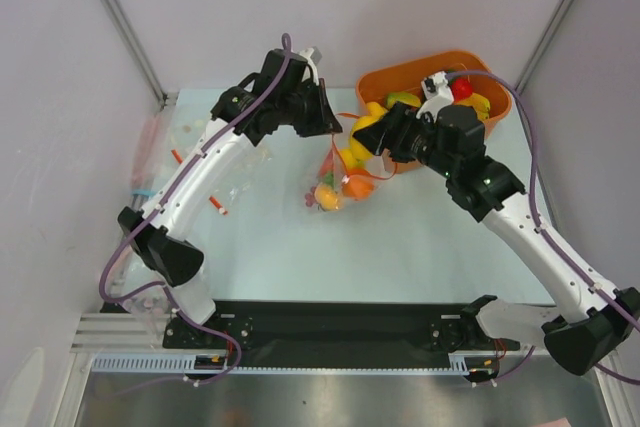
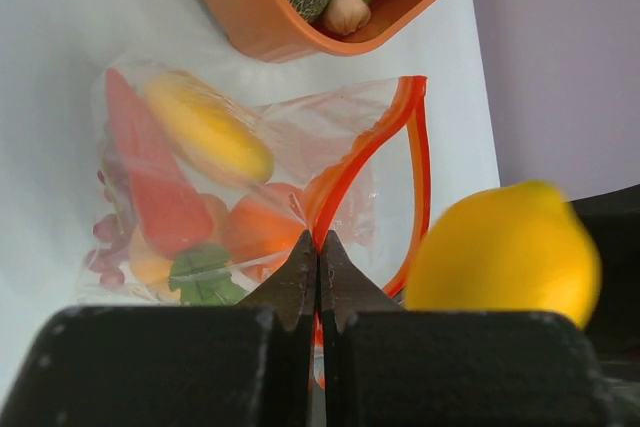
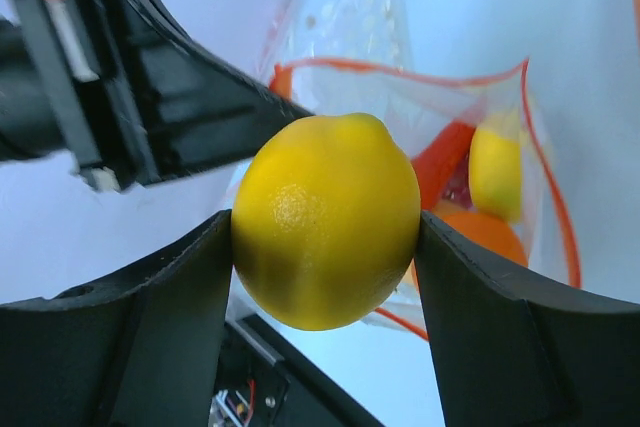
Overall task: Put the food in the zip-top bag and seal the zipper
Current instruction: Place the fake fruit in the zipper food storage bag.
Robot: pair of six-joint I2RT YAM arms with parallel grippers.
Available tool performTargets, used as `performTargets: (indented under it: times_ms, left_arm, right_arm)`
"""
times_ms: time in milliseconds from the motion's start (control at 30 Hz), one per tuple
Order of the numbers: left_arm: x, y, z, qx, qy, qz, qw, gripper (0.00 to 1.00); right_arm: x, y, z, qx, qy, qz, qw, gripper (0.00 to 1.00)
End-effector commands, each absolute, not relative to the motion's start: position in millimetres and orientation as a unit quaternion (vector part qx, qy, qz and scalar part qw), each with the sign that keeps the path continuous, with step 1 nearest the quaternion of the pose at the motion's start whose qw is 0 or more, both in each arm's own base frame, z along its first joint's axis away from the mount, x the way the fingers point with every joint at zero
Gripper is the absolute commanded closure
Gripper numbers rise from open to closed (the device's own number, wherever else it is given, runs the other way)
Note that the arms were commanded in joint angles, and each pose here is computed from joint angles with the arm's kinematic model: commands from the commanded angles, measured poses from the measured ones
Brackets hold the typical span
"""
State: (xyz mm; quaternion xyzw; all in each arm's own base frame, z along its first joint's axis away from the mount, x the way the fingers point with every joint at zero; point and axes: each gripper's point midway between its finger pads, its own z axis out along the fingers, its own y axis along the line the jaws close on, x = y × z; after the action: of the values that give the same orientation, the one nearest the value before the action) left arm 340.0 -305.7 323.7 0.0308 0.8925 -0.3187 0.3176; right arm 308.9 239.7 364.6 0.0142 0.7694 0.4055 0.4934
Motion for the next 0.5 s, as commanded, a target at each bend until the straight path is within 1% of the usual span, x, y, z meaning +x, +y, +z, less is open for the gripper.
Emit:
performTargets:
  times_ms: [0, 133, 233, 267, 333, 367, 400, 467]
  left_arm:
    - [341.0, -314.5, 369.8, 0.038, 0.858, -0.372, 0.352, 1.0]
    - [334.6, -316.5, 375.7, 0.051, 0.853, -0.385, 0.35, 1.0]
    - [331.4, -314.8, 377.0, 0.054, 0.852, -0.385, 0.35, 1.0]
    - [331.2, -313.9, 376.3, 0.053, 0.853, -0.383, 0.35, 1.0]
    - [329.0, -312.5, 377.6, 0.053, 0.853, -0.384, 0.351, 1.0]
    - [328.6, -311.9, 377.6, 0.052, 0.853, -0.384, 0.351, 1.0]
    - [328.0, -312.0, 377.0, 0.053, 0.853, -0.383, 0.351, 1.0]
    - [326.8, -310.5, 375.6, 0.053, 0.854, -0.382, 0.35, 1.0]
  right_arm:
    - [306.5, 248.3, 357.3, 0.004, 0.767, 0.4, 0.501, 0.72]
    - [315.8, 253.9, 335.9, 0.007, 0.779, 0.391, 0.49, 0.72]
    - [323.3, 253.7, 330.6, 0.014, 0.783, 0.38, 0.492, 0.66]
    - [326.2, 254.3, 329.1, 0.016, 0.783, 0.378, 0.493, 0.57]
    - [328.8, 254.2, 327.9, 0.017, 0.785, 0.374, 0.494, 0.32]
    - [329.7, 253.9, 327.6, 0.019, 0.787, 0.371, 0.493, 0.12]
    - [329.6, 253.6, 328.2, 0.017, 0.787, 0.369, 0.494, 0.06]
    - [329.0, 251.2, 330.0, 0.019, 0.788, 0.366, 0.495, 0.02]
